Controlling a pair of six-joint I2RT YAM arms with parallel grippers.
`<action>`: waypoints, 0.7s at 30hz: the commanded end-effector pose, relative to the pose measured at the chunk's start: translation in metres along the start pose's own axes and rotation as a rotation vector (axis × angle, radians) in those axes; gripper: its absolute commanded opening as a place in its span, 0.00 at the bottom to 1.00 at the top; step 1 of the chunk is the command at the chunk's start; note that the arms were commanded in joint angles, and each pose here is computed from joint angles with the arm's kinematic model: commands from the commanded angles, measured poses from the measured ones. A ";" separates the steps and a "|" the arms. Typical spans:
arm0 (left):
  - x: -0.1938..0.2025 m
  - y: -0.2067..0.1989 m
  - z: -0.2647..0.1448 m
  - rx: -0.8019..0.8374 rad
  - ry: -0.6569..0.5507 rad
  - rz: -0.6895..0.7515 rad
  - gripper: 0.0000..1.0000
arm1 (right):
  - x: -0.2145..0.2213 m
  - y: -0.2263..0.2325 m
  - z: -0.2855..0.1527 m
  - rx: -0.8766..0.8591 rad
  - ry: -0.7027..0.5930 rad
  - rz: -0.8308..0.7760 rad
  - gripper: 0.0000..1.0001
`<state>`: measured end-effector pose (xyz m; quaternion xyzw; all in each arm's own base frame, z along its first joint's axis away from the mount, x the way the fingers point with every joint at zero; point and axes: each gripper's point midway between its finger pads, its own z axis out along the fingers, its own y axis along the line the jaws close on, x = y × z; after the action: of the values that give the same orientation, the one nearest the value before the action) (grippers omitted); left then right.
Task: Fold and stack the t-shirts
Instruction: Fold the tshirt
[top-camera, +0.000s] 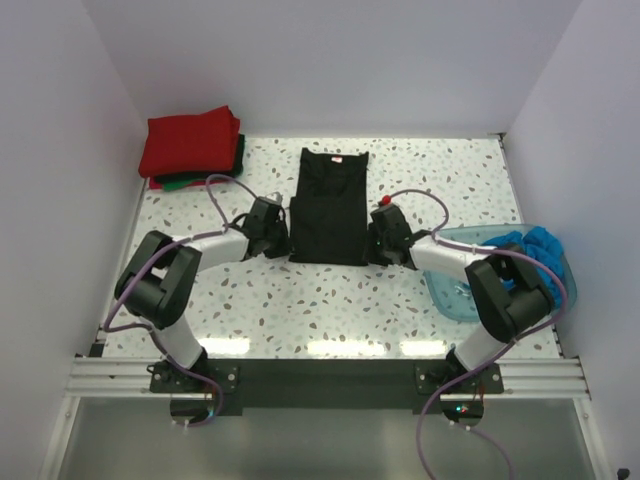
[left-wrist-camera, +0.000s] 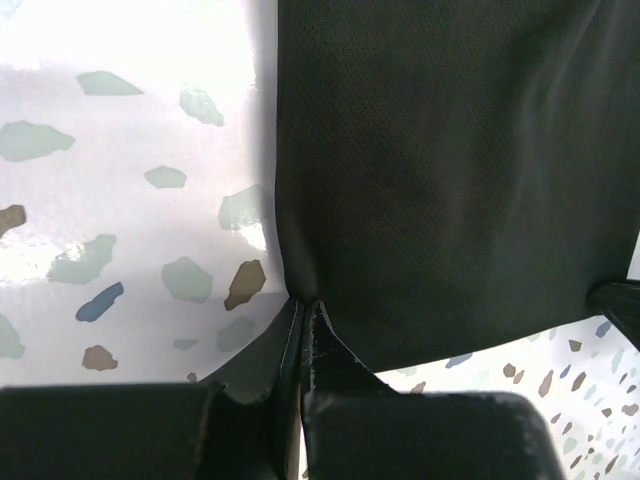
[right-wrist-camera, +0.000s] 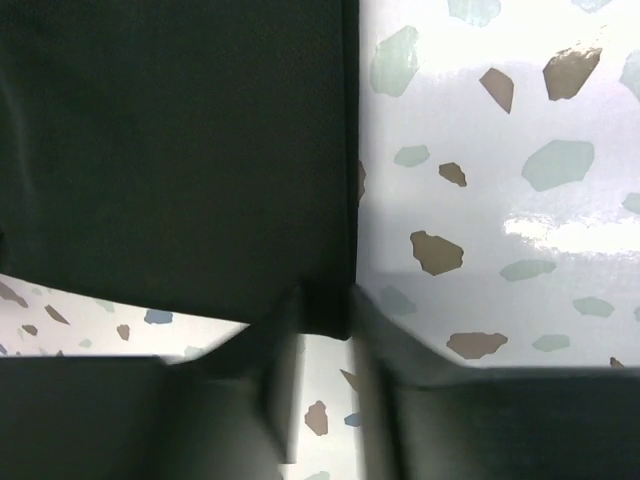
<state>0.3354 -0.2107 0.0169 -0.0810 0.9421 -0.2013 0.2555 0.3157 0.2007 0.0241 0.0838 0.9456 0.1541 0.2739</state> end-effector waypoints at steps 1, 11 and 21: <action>0.031 0.020 0.007 -0.064 0.071 0.009 0.00 | 0.004 0.005 0.004 -0.033 0.007 0.013 0.21; 0.073 -0.005 -0.043 0.000 0.086 0.096 0.00 | 0.042 -0.019 -0.051 -0.032 0.053 -0.040 0.00; 0.114 -0.060 -0.125 0.289 0.164 0.112 0.00 | 0.074 -0.029 -0.147 -0.157 0.053 -0.089 0.00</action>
<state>0.1911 -0.2387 0.0661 0.0167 0.9346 -0.2829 0.2151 0.1949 0.1657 0.0845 0.0323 0.9329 0.2230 0.2809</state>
